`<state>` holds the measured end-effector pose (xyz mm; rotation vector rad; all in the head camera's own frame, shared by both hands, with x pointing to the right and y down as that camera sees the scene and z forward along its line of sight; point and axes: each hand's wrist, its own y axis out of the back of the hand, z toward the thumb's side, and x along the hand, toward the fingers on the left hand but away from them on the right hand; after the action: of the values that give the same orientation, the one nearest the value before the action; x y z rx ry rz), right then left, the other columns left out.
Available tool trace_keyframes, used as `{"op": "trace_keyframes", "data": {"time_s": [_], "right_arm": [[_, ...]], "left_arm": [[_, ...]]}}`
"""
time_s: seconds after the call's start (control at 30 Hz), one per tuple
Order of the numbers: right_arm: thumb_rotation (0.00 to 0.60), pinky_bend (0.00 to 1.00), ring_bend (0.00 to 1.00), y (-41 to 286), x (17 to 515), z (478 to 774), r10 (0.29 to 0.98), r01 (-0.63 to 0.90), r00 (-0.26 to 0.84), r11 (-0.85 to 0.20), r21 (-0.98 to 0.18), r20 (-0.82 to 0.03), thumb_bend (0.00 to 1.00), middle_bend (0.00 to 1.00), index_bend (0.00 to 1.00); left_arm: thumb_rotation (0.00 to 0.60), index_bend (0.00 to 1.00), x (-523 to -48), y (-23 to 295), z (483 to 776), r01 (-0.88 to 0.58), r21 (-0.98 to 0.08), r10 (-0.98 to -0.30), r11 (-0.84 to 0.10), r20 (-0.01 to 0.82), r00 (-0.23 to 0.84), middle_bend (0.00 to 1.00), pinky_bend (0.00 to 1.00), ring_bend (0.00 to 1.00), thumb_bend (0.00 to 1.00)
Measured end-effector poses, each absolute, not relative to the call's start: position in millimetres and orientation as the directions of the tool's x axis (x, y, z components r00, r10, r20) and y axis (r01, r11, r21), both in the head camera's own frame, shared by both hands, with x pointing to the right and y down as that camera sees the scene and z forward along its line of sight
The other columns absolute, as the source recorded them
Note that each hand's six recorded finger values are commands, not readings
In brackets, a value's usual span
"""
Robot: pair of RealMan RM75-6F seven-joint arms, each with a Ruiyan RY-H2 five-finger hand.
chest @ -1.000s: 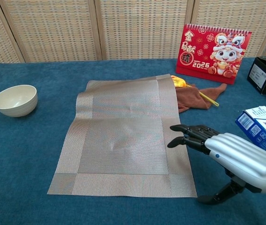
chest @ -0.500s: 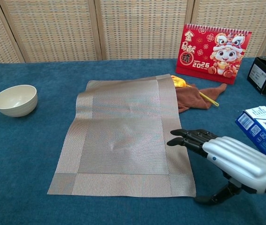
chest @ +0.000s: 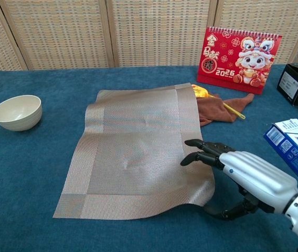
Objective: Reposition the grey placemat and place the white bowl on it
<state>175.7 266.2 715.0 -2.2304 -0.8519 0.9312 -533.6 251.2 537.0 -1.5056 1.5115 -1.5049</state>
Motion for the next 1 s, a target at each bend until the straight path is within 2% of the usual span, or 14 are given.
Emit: {"op": "trace_keyframes", "data": {"time_s": [0.13,0.23,0.77,1.0], "right_arm": [[0.600,0.00,0.00,263.1,174.5,711.8,0.753,0.368,0.544,-0.611,-0.701,-0.370,0.42,0.08,0.51],[0.600,0.00,0.00,262.0,173.9,713.5,0.767,0.380,0.530,-0.596,-0.707,-0.362,0.41,0.13,0.55],[0.600,0.00,0.00,265.8,170.3,717.4,0.778,0.443,0.506,-0.604,-0.663,-0.371,0.44,0.20,0.66],[0.600,0.00,0.00,263.6,173.3,715.6,0.785,0.455,0.495,-0.600,-0.658,-0.373,0.51,0.20,0.66]], "left_arm": [[0.600,0.26,-533.5,251.2,537.2,-0.337,-0.913,-0.914,-0.232,0.323,-0.247,0.00,0.00,0.00,0.29],[0.600,0.27,-533.6,250.9,536.6,-0.340,-0.913,-0.914,-0.225,0.319,-0.250,0.00,0.00,0.00,0.29],[0.600,0.29,-534.8,251.1,539.4,-0.355,-0.907,-0.910,-0.225,0.325,-0.256,0.00,0.00,0.00,0.29],[0.600,0.30,-533.4,251.0,540.2,-0.355,-0.907,-0.911,-0.226,0.326,-0.254,0.00,0.00,0.00,0.29]]}}
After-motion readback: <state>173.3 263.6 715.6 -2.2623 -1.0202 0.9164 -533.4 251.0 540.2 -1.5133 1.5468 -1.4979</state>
